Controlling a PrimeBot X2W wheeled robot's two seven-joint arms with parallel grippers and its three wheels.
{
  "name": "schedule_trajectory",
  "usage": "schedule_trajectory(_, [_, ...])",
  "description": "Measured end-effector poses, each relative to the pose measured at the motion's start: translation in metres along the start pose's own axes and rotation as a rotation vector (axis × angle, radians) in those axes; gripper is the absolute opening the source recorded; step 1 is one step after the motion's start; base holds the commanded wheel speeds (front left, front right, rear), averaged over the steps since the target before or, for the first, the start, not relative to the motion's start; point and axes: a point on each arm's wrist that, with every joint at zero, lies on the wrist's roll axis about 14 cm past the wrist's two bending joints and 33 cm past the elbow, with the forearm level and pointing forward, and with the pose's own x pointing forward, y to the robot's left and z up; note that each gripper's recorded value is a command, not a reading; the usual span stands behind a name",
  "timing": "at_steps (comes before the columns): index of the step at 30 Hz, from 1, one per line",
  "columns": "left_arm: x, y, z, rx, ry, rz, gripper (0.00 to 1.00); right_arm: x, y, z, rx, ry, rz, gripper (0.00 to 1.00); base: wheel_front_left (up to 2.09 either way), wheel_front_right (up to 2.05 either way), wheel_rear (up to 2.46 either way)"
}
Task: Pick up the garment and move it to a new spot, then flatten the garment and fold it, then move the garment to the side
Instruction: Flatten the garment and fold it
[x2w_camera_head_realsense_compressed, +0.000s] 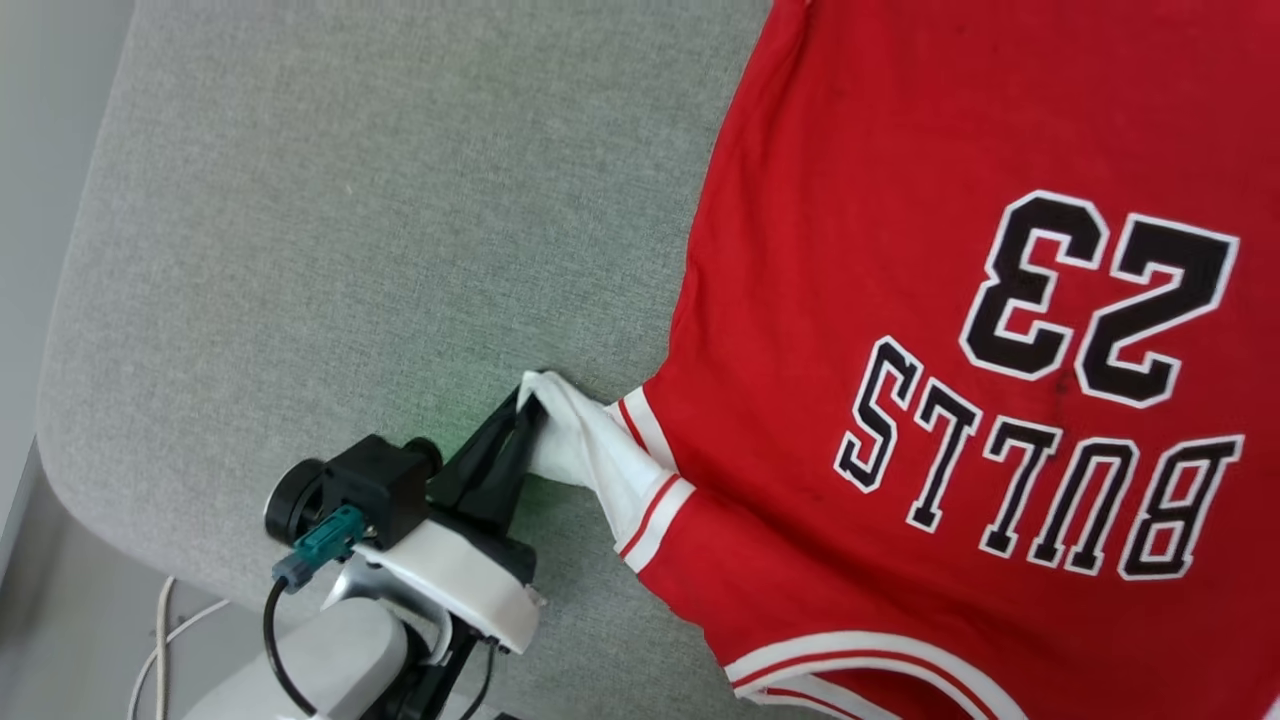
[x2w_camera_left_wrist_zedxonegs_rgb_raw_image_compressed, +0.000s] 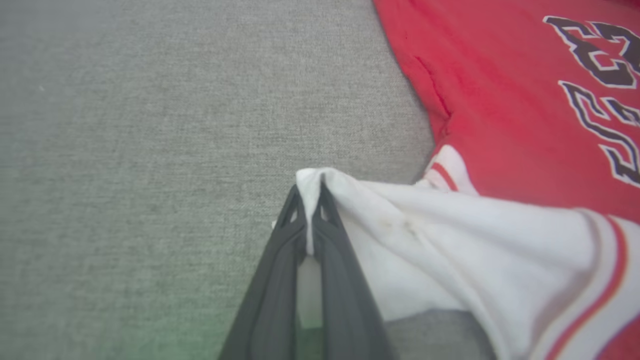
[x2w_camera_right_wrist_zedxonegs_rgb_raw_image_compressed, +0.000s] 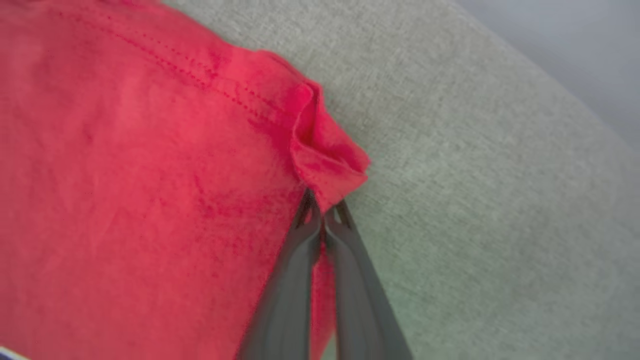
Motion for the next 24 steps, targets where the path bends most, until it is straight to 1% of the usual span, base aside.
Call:
schedule_trajectory(2, [-0.005,0.003,0.001,-0.003,-0.006,0.013,0.00,-0.014,0.002,0.009,-0.002,-0.055,0.005,0.00,0.00,0.00,0.00])
schedule_trajectory(6, [-0.017,0.008,0.005,-0.011,-0.025,0.035,0.00,-0.053,0.005,0.019,-0.054,-0.142,-0.004,0.00,0.00,0.00,0.00])
schedule_trajectory(9, [-0.029,0.010,0.006,-0.022,-0.036,0.046,0.00,-0.085,0.006,0.012,-0.095,-0.182,-0.012,0.00,0.00,0.00,0.00])
schedule_trajectory(12, [-0.040,0.013,0.008,-0.024,-0.050,0.054,0.00,-0.119,0.002,-0.005,-0.132,-0.206,-0.028,0.00,0.00,0.00,0.00])
schedule_trajectory(15, [-0.049,0.012,0.011,-0.036,-0.066,0.056,0.00,-0.149,-0.003,-0.038,-0.162,-0.195,-0.052,0.00,0.00,0.00,0.00])
schedule_trajectory(17, [-0.053,0.011,0.013,-0.038,-0.077,0.053,0.00,-0.164,-0.012,-0.068,-0.151,-0.168,-0.069,0.00,0.00,0.00,0.00])
schedule_trajectory(21, [-0.059,0.006,0.016,-0.035,-0.091,0.031,0.00,-0.181,-0.022,-0.141,-0.081,-0.094,-0.077,0.00,0.00,0.00,0.00])
schedule_trajectory(24, [-0.062,0.002,0.020,-0.030,-0.106,0.012,0.00,-0.185,-0.019,-0.198,-0.002,-0.033,-0.058,0.00,0.00,0.00,0.00])
